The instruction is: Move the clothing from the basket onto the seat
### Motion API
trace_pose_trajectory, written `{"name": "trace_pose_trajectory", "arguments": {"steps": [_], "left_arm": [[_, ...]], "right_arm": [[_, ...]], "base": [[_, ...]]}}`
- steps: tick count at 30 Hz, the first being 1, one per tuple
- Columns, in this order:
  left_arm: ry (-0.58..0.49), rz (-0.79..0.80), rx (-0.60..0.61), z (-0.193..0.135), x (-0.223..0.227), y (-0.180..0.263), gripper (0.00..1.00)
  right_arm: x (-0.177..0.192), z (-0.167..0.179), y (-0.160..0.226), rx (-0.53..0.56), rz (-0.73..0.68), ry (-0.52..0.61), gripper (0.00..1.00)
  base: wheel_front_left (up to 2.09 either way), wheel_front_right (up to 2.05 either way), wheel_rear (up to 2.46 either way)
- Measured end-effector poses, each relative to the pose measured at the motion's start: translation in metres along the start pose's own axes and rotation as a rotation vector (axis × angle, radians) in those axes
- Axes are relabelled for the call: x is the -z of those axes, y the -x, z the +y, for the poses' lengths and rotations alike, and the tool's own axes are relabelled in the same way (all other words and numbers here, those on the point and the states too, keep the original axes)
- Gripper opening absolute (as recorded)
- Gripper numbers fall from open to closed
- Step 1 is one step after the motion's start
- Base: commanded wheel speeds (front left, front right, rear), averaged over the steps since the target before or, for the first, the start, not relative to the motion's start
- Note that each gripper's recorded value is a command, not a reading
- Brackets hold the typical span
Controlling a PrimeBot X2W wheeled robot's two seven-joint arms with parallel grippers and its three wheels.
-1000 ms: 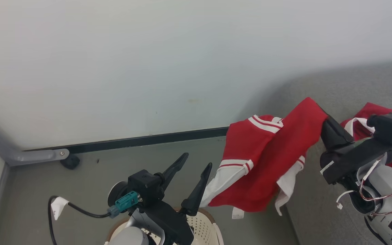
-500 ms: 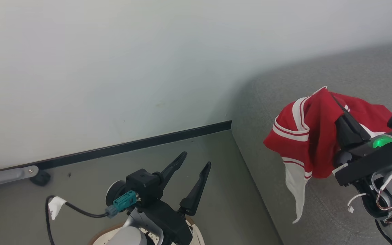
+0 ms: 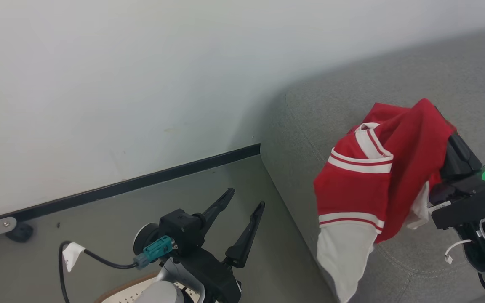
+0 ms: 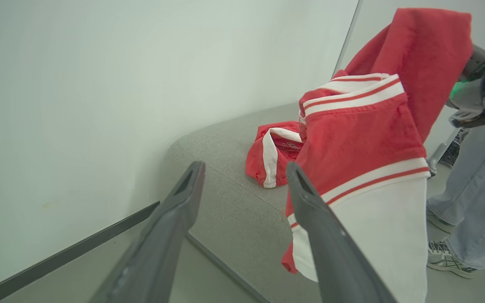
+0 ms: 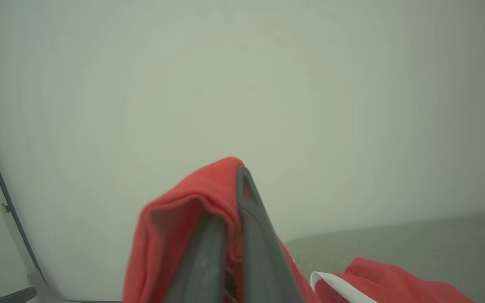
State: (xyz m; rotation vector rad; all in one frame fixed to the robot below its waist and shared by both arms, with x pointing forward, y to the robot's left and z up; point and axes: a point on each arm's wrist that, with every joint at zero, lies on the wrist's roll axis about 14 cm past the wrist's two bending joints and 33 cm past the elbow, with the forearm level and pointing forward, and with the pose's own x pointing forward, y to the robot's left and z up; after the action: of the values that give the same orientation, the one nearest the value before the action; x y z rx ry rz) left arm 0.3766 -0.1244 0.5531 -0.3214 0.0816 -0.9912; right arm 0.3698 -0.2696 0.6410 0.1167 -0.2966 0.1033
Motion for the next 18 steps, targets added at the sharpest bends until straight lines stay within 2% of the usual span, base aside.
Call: {"name": "trace_pose_trajectory", "arguments": {"steps": [12, 18], "left_arm": [[0.028, 0.028, 0.028, -0.004, 0.01, -0.006, 1.0], [0.039, 0.047, 0.022, 0.005, 0.017, -0.006, 1.0]], "right_arm": [[-0.026, -0.039, 0.007, 0.091, -0.053, 0.071, 0.0], [-0.067, -0.061, -0.008, 0.109, -0.143, 0.14, 0.0]], "base": [[0.0, 0.0, 0.0], [0.0, 0.0, 0.0]]}}
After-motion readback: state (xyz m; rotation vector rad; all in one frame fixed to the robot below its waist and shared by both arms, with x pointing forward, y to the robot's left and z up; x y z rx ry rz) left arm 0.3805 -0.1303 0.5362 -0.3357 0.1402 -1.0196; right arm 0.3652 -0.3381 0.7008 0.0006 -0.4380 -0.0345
